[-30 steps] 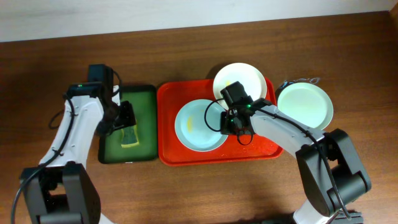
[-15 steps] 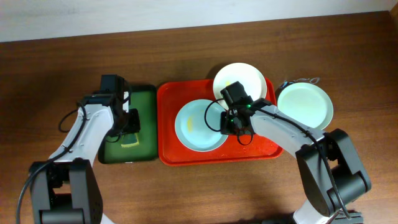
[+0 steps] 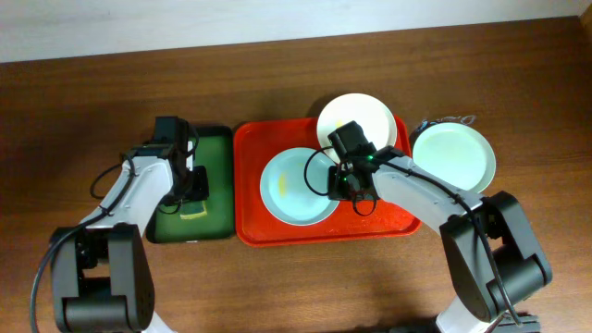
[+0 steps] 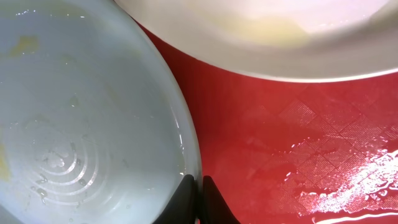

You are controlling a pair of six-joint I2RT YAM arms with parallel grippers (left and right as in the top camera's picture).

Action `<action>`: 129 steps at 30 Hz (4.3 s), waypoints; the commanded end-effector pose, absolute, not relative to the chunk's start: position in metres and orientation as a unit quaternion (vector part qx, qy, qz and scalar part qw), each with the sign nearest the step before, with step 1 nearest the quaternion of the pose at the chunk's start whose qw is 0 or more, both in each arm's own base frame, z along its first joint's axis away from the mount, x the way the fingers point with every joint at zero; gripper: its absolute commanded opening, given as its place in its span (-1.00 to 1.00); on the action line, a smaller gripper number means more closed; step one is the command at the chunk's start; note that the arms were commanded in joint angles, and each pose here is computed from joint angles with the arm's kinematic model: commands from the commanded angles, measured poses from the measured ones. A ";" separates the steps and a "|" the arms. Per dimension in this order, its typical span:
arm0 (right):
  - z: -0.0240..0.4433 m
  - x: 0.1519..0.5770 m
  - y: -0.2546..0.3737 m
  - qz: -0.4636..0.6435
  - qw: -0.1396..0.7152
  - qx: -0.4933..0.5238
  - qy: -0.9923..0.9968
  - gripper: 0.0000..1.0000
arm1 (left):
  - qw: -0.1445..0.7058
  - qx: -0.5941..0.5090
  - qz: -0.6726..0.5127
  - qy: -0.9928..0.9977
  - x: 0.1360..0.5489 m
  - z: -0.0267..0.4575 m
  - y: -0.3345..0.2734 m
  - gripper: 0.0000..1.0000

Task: Clean dirty plates on tray and stack at the side
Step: 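Move the left gripper to the green-yellow sponge and grasp it, then lift the sponge with the left gripper onto the held plate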

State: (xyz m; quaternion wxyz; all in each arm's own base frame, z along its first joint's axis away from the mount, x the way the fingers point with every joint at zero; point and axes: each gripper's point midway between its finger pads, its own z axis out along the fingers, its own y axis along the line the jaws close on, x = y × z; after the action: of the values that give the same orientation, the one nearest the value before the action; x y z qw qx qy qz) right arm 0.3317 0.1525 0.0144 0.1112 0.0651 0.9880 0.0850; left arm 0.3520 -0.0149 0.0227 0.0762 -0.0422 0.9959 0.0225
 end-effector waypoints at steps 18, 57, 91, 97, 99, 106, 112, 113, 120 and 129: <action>0.010 0.324 0.157 0.093 0.094 0.061 0.989 -0.38 | 0.120 -0.034 0.026 0.992 0.378 0.065 -0.014 -1.00; 0.018 0.330 0.182 0.179 0.086 0.084 0.977 -0.92 | 0.149 0.048 0.016 0.987 0.391 0.117 -0.056 -1.00; 0.003 0.329 0.189 0.162 0.081 0.127 0.975 -0.92 | 0.103 0.129 -0.091 0.982 0.373 0.080 -0.166 -1.00; 0.003 0.329 0.189 0.161 0.081 0.127 0.975 -0.92 | 0.072 0.151 -0.085 0.982 0.370 0.039 -0.186 -1.00; 0.003 0.329 0.189 0.161 0.081 0.127 0.975 -0.92 | 0.067 0.151 -0.084 0.983 0.371 0.031 -0.186 -1.00; 0.003 0.329 0.189 0.161 0.081 0.127 0.975 -0.92 | 0.027 0.160 -0.078 0.984 0.361 -0.006 -0.194 -1.00; 0.003 0.329 0.189 0.161 0.081 0.127 0.975 -0.92 | -0.005 0.170 -0.162 0.972 0.344 0.000 -0.226 -1.00; 0.003 0.329 0.189 0.161 0.081 0.127 0.975 -0.92 | -0.001 0.169 -0.179 0.969 0.346 0.007 -0.231 -1.00; 0.003 0.329 0.189 0.161 0.081 0.127 0.975 -0.92 | 0.109 0.141 -0.175 0.968 0.395 0.087 -0.203 -1.00; 0.003 0.330 0.189 0.160 0.082 0.127 0.976 -0.92 | 0.110 0.155 -0.099 0.977 0.378 0.036 -0.194 -1.00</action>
State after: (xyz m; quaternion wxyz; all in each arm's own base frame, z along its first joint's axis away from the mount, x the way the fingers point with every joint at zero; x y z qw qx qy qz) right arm 0.3326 0.1877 0.0083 0.0881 0.1222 0.9750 0.1636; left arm 0.3890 -0.1882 0.0457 0.1061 0.1449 0.9781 -0.1050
